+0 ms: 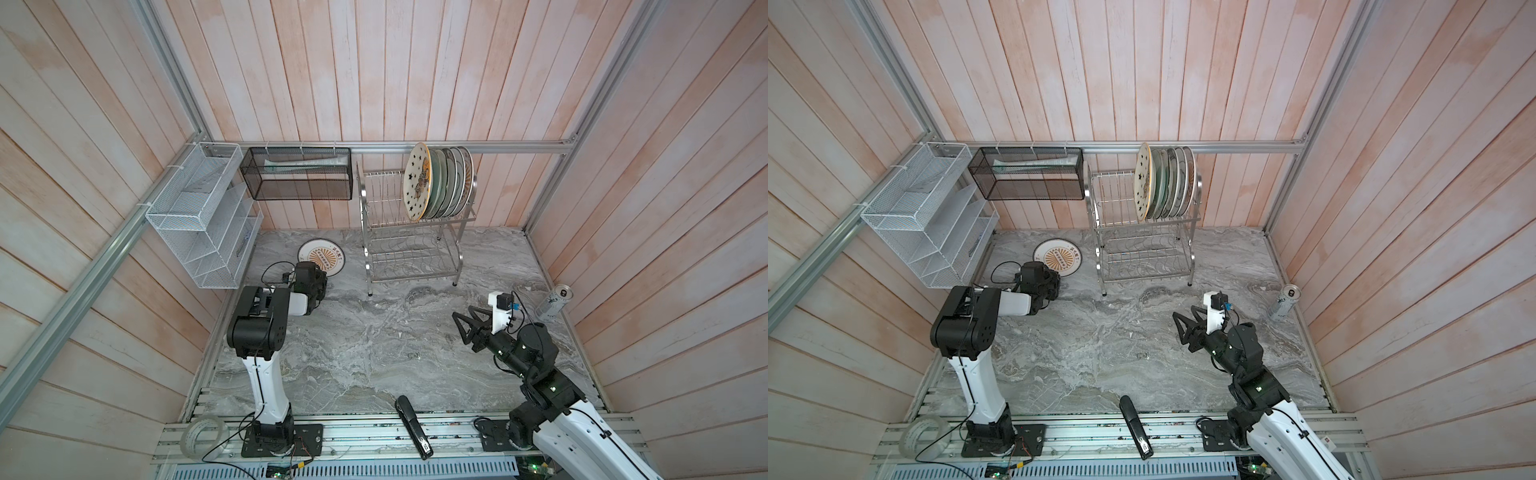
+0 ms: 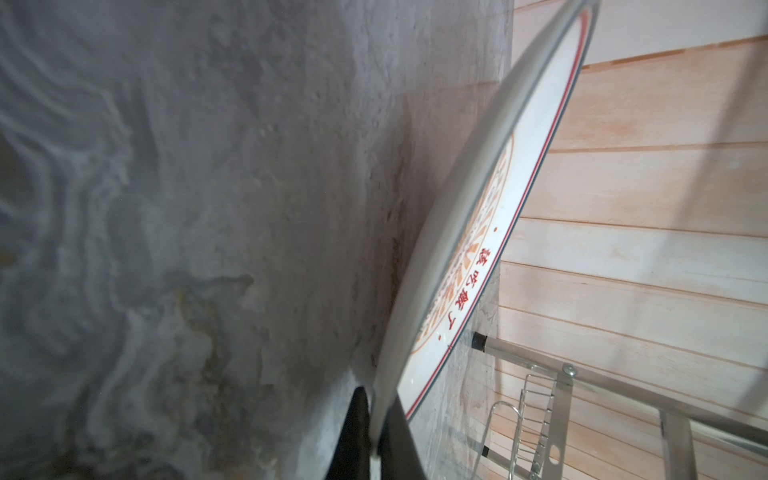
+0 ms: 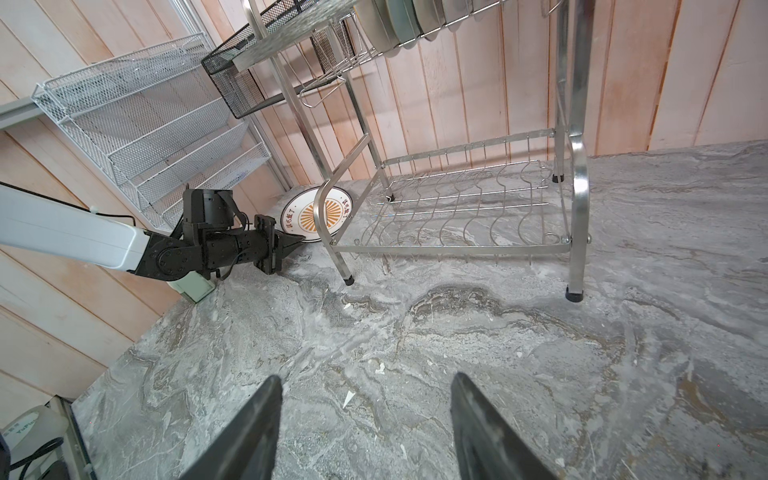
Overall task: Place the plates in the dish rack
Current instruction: 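Close the left gripper on the sunburst plate rim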
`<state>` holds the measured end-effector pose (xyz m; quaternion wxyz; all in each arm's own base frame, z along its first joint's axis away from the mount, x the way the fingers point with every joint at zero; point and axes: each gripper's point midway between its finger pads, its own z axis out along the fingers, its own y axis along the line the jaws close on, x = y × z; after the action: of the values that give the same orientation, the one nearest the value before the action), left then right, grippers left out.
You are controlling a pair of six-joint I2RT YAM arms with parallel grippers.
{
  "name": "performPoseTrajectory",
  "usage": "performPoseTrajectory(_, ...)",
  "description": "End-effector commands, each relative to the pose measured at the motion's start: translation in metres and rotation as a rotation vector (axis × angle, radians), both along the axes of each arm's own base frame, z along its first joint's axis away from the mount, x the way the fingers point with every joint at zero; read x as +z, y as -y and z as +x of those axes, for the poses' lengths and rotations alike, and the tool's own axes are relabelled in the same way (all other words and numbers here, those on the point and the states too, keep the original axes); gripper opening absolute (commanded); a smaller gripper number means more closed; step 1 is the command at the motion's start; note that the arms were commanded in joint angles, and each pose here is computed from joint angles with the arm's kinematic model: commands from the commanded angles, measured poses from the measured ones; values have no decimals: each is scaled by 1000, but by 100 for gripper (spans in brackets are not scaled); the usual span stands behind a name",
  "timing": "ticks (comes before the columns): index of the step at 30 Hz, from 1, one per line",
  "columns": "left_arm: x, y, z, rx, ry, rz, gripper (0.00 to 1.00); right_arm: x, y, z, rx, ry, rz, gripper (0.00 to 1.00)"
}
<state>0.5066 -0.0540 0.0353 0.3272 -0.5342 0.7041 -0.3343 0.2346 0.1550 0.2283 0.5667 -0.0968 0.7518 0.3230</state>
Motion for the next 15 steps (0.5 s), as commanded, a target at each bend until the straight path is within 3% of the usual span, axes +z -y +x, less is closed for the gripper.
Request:
performPoseTrajectory(1, -34, 6, -34, -42, -155, 47, 0, 15, 2, 0, -9, 23, 18, 65)
performPoseTrajectory(15, -26, 11, -79, -122, -188, 94, 0, 20, 5, -5, -10, 21, 38, 65)
